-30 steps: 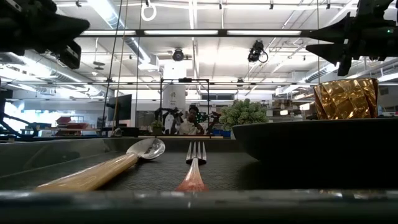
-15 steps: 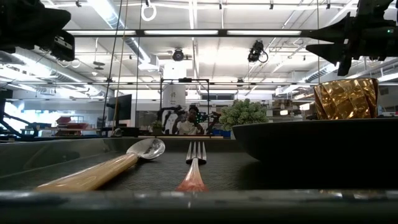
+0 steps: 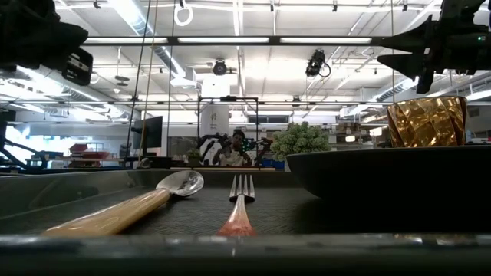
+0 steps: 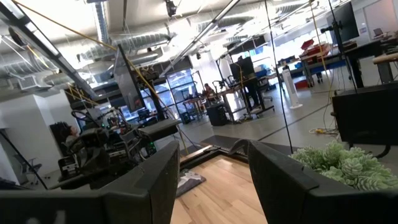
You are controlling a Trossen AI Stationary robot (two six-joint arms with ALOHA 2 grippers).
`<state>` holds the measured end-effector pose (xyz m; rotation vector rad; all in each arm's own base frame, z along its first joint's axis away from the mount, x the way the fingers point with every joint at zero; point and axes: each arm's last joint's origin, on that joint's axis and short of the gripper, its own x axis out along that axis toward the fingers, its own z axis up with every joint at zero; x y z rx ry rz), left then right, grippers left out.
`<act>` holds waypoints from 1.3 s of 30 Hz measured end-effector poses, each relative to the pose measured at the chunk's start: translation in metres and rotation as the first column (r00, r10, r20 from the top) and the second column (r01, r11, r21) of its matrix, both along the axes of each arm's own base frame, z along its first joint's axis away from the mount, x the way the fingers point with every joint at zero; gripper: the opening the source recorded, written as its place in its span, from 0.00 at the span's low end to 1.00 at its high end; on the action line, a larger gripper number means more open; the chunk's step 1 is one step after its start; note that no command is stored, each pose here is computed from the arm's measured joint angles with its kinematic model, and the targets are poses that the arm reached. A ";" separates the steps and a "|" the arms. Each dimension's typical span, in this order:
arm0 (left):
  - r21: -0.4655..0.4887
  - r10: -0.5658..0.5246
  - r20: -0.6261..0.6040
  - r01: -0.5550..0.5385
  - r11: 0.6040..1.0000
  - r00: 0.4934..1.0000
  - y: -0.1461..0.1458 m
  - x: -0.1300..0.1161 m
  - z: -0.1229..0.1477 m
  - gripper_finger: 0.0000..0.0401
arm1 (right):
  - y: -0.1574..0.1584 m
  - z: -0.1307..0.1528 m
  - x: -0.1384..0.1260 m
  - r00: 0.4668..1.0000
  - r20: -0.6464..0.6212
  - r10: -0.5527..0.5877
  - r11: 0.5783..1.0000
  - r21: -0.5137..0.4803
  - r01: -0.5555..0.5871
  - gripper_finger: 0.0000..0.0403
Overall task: Pick and place plate/cup/fork/spoon on tray
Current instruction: Return to Home Position
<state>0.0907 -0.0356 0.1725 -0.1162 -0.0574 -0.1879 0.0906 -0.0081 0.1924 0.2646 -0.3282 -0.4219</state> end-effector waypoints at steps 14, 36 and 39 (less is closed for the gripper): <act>-0.008 0.002 0.013 -0.002 1.000 1.000 0.000 0.000 0.001 0.09 | 0.000 0.000 0.000 1.000 0.000 0.000 1.000 0.000 0.000 0.49; -0.009 0.002 0.016 -0.002 1.000 1.000 0.000 0.000 0.002 0.09 | 0.000 0.000 0.000 1.000 0.000 0.000 1.000 0.000 0.000 0.49; -0.009 0.002 0.016 -0.001 1.000 1.000 0.000 0.000 0.002 0.09 | 0.000 0.000 0.000 1.000 0.000 0.000 1.000 0.000 0.000 0.49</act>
